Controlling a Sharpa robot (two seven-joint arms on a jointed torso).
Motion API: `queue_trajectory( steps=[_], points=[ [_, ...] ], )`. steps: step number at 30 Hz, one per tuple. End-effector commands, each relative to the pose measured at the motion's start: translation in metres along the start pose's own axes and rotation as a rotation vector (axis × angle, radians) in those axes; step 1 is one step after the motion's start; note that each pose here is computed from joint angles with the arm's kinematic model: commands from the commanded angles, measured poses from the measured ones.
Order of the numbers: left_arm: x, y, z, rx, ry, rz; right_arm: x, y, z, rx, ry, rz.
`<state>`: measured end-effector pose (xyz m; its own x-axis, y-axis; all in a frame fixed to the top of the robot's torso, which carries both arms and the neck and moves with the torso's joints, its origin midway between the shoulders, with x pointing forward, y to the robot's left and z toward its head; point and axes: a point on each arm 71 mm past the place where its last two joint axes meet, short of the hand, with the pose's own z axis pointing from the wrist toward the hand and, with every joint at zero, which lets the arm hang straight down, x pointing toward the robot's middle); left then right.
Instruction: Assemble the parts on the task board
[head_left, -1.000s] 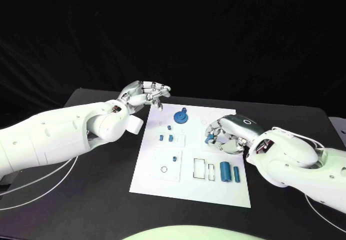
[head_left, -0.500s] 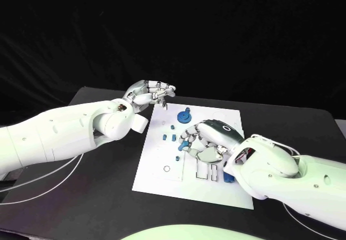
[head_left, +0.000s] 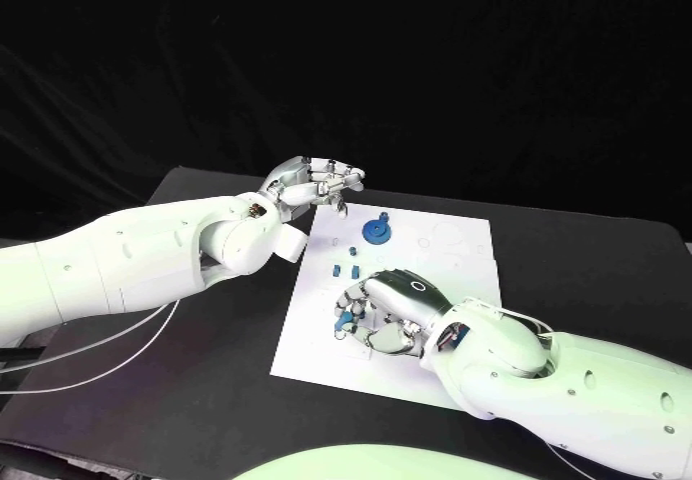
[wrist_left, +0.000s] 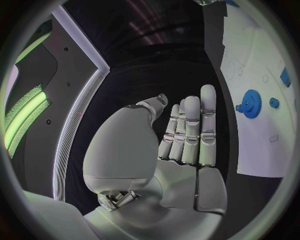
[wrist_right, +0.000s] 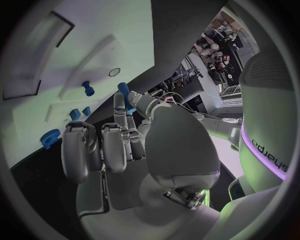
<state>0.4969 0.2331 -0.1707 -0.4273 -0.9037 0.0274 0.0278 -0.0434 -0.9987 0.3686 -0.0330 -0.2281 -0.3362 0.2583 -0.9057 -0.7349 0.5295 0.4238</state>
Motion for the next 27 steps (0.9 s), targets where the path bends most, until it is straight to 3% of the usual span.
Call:
queue_trajectory(
  steps=[1, 13, 27],
  points=[
    [0.0034, -0.0009, 0.0006, 0.006, 0.019, -0.014, 0.008, 0.001, 0.002, -0.023, 0.040, -0.061],
    [0.0026, -0.0008, 0.0004, 0.003, 0.019, -0.014, 0.019, 0.000, 0.005, -0.007, 0.090, -0.106],
    [0.0016, -0.0005, 0.0001, 0.000, 0.019, -0.014, 0.018, -0.001, 0.004, 0.013, 0.068, -0.170]
  ],
)
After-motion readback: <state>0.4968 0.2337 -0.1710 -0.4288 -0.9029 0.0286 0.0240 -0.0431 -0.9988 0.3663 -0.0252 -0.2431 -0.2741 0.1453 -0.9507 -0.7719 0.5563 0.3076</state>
